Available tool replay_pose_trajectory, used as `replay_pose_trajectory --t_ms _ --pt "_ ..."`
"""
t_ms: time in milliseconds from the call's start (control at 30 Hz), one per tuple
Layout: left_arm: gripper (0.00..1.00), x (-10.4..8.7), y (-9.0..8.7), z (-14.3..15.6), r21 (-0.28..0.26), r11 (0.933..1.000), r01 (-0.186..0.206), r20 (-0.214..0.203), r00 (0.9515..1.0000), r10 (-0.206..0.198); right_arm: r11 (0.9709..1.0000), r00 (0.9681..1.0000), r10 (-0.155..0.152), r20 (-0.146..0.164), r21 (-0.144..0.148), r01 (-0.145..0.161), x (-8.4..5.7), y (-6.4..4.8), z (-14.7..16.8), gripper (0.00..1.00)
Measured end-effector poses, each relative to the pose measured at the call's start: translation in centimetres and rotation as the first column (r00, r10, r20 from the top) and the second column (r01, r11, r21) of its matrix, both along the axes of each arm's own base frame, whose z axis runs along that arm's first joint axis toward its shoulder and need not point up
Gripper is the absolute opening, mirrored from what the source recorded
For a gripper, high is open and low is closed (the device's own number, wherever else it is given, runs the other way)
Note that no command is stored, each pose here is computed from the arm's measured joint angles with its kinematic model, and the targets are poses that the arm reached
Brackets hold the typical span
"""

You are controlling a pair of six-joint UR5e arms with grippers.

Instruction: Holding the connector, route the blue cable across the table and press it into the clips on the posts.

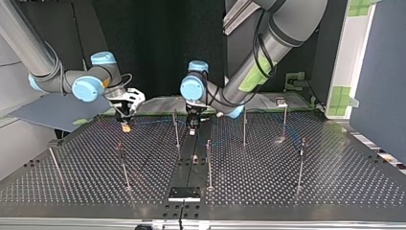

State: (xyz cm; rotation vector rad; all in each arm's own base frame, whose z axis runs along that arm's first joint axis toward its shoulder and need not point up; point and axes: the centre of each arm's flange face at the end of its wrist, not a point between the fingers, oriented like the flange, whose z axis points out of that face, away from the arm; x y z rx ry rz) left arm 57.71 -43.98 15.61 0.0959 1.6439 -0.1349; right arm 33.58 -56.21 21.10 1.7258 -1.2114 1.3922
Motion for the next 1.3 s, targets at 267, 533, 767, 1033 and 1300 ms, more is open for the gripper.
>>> replay_pose_trajectory --t_ms 267,533,767,1033,1300 --pt "0.77 -0.5 -0.4 0.1 0.027 0.9996 0.009 -0.03 0.9995 -0.008 1.0 1.0 -0.006 0.001 -0.003 0.006 -0.4 -0.4 0.1 0.0" --pt "0.98 -1.9 -0.5 0.1 0.089 0.996 -0.008 -0.075 0.9971 0.014 1.0 1.0 -0.005 0.001 0.003 0.005 -0.5 -0.4 0.1 0.0" --pt "0.98 -4.4 -0.6 1.3 0.136 0.9903 -0.029 -0.106 0.9934 0.044 0.9999 1.0 -0.005 -0.002 0.011 0.005 -0.6 -0.3 0.1 0.0" --pt "0.98 -9.1 -2.3 4.5 0.176 0.9841 -0.023 -0.121 0.9917 0.044 0.9999 1.0 -0.009 -0.003 0.014 0.009 -0.8 -0.5 0.1 0.0" --pt "0.98 -13.1 -5.0 8.1 0.168 0.9857 0.013 -0.093 0.9957 0.003 0.9993 0.9997 -0.022 -0.009 0.03 0.022 -1.6 -0.9 0.5 0.0"
